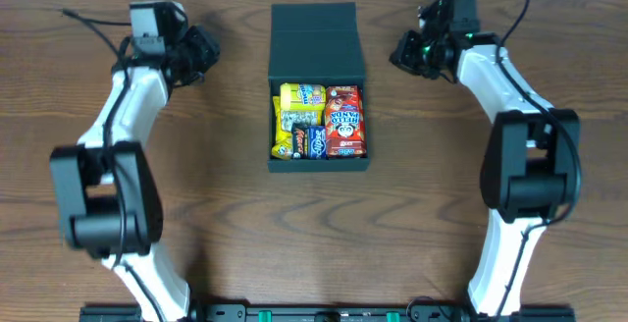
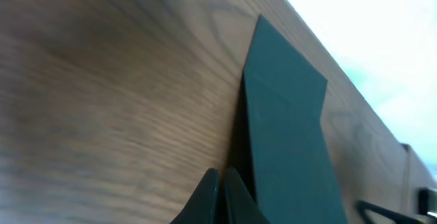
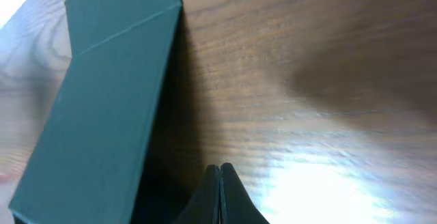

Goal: Pack container
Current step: 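Release the Mars bar and raise both grippers to the lid's back corners, then push the open lid forward with both grippers to close the box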

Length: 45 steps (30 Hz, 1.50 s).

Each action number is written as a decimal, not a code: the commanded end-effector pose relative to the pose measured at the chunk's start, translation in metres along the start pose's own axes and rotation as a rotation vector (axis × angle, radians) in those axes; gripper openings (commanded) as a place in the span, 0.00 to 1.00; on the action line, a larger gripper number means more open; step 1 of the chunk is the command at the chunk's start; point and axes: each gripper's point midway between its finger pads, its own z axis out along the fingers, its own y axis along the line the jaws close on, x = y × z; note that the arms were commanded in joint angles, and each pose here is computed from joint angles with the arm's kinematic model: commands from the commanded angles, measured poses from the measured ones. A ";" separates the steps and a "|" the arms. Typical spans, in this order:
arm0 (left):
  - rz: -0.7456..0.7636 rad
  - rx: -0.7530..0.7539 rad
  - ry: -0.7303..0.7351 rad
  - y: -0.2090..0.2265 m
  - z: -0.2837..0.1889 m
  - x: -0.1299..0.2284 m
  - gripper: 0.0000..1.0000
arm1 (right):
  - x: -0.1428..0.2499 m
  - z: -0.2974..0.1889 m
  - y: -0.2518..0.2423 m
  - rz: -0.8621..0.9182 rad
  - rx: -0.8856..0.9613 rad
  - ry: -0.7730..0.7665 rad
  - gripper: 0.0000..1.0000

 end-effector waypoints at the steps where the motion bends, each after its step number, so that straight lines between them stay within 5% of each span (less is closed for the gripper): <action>1: -0.039 0.066 0.077 -0.015 0.017 -0.005 0.06 | 0.008 0.011 0.018 0.084 -0.098 0.046 0.02; 11: -0.165 0.087 0.306 -0.005 0.079 0.024 0.06 | 0.027 0.051 0.020 0.173 -0.170 0.118 0.02; 19: -0.127 0.109 0.368 -0.027 0.092 0.054 0.06 | 0.029 0.059 0.041 0.144 -0.211 0.104 0.02; 37: 0.047 0.318 0.386 -0.075 0.068 0.040 0.06 | -0.013 0.002 0.098 -0.124 -0.675 0.039 0.02; 45: 0.170 0.413 0.373 -0.107 0.043 0.032 0.06 | 0.010 -0.024 0.121 -0.239 -0.860 0.154 0.02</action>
